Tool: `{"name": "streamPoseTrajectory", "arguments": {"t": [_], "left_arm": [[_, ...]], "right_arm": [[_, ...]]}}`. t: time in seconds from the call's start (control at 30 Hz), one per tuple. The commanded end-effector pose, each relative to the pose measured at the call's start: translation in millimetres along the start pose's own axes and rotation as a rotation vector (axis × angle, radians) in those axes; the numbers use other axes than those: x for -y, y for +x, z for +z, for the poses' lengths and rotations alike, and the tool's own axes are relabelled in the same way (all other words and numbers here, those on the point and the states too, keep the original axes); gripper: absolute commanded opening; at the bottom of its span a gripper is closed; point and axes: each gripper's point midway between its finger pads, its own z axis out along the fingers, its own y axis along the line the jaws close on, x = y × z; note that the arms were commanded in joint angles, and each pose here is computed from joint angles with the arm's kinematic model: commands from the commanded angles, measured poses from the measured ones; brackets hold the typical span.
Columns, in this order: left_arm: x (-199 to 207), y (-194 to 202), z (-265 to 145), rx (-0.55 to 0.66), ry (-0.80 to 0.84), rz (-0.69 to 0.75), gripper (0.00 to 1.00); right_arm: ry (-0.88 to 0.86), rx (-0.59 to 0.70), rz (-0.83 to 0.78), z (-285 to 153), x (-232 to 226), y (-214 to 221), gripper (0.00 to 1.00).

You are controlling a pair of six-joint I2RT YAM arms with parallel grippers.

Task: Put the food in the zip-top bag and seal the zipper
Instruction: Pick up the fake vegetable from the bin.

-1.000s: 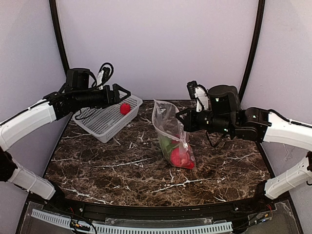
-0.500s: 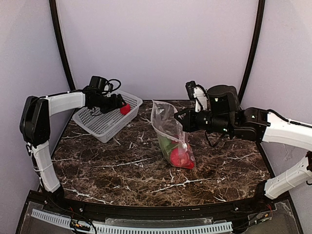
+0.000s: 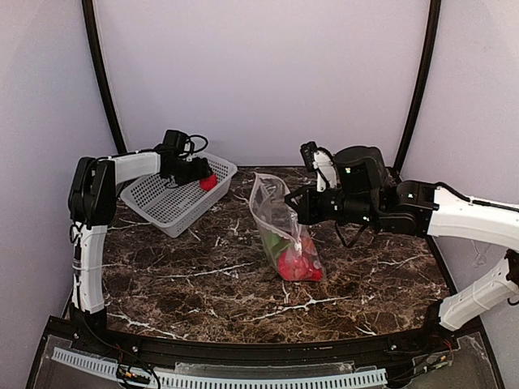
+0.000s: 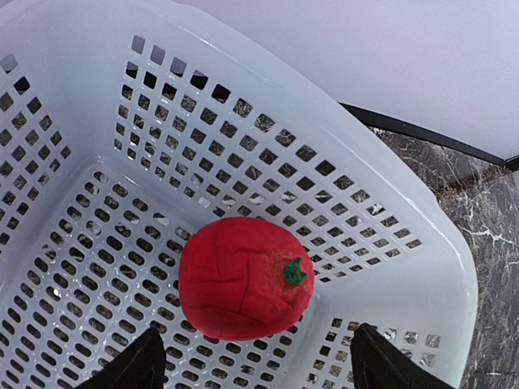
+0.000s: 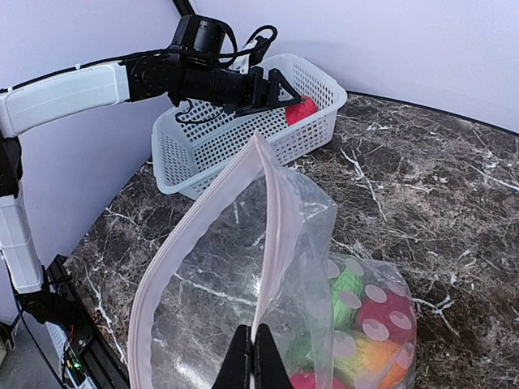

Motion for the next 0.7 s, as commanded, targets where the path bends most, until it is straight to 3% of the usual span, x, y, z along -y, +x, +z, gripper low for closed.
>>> {"name": "streamPoseTrajectory", "arguments": {"t": [0.0,0.3,0.67], "left_arm": [[-3.4,-4.7,4.0,-0.018,-0.018,0.027,0.8],[-16.8,10.0,29.3,-0.059,-0.051,0.048,0.82],[-16.8,11.4,44.0,-0.063,-0.033,0.069,0.73]], "right_arm": [[-0.017,0.025,0.007,2.5,-5.1,-11.4,0.0],[-0.015,0.016,0.011,2.5,-4.2,-8.4,0.0],[-0.018,0.005,0.018,4.8,-4.3,-5.4,0.0]]}}
